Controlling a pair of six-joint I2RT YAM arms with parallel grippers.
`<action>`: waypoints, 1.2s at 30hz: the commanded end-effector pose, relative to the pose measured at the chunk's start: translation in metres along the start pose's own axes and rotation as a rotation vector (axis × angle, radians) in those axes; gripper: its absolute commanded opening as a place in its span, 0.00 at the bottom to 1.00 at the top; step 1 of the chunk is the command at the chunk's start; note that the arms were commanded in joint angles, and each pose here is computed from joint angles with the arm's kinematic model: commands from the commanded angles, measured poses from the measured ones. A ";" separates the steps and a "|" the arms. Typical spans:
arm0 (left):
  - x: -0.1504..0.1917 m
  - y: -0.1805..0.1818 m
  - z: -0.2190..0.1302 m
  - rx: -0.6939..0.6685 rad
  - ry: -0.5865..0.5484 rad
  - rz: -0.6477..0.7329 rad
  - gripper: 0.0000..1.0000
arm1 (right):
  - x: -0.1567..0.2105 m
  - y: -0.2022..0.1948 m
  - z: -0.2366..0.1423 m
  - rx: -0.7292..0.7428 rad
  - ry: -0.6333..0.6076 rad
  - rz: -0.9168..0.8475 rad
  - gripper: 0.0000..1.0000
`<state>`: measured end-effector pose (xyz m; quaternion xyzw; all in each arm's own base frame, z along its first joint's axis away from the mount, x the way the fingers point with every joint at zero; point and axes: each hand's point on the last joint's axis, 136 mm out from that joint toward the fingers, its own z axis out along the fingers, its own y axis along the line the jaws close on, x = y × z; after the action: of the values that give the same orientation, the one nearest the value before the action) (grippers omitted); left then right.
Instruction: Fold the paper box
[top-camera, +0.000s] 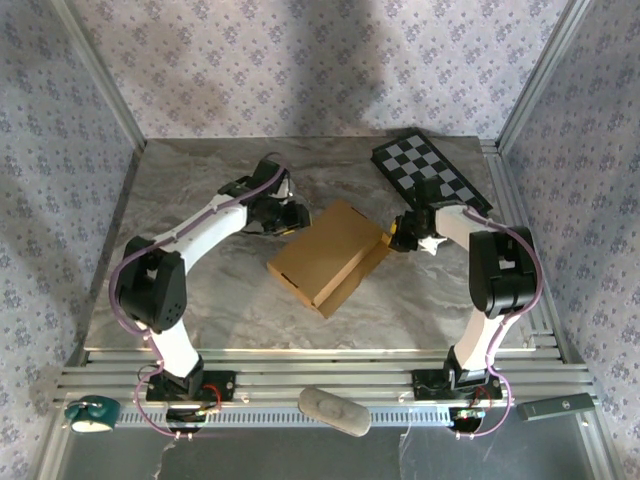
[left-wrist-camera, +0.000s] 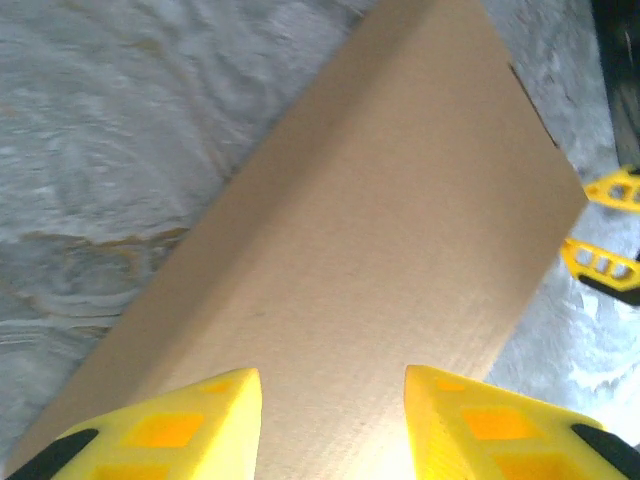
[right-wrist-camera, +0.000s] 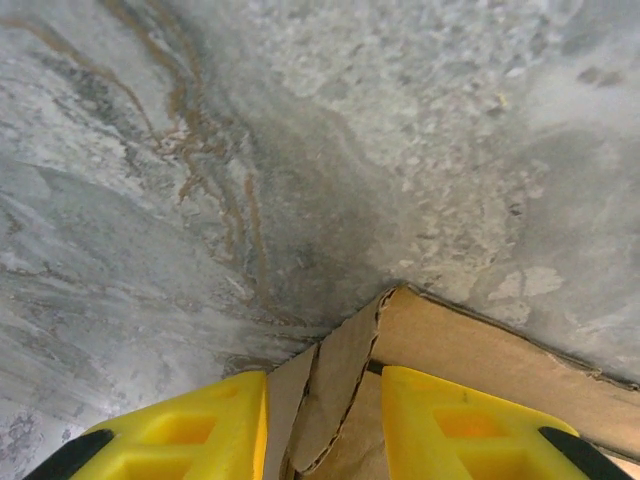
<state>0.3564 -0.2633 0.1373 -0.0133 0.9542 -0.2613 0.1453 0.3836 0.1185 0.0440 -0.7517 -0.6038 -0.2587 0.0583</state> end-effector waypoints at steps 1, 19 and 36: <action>0.014 0.006 0.012 -0.033 0.066 0.046 0.42 | -0.012 -0.011 0.004 0.029 -0.023 0.060 0.36; -0.002 0.026 0.031 -0.075 0.080 0.056 0.42 | -0.010 -0.013 0.019 0.060 -0.015 0.056 0.17; 0.002 0.032 0.039 -0.077 0.105 0.070 0.42 | -0.004 -0.006 0.016 0.056 -0.047 0.048 0.01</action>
<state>0.3687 -0.2518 0.0832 0.0123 0.9707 -0.2166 0.1035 0.3846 0.1260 0.0275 -0.7571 -0.6013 -0.2447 0.0727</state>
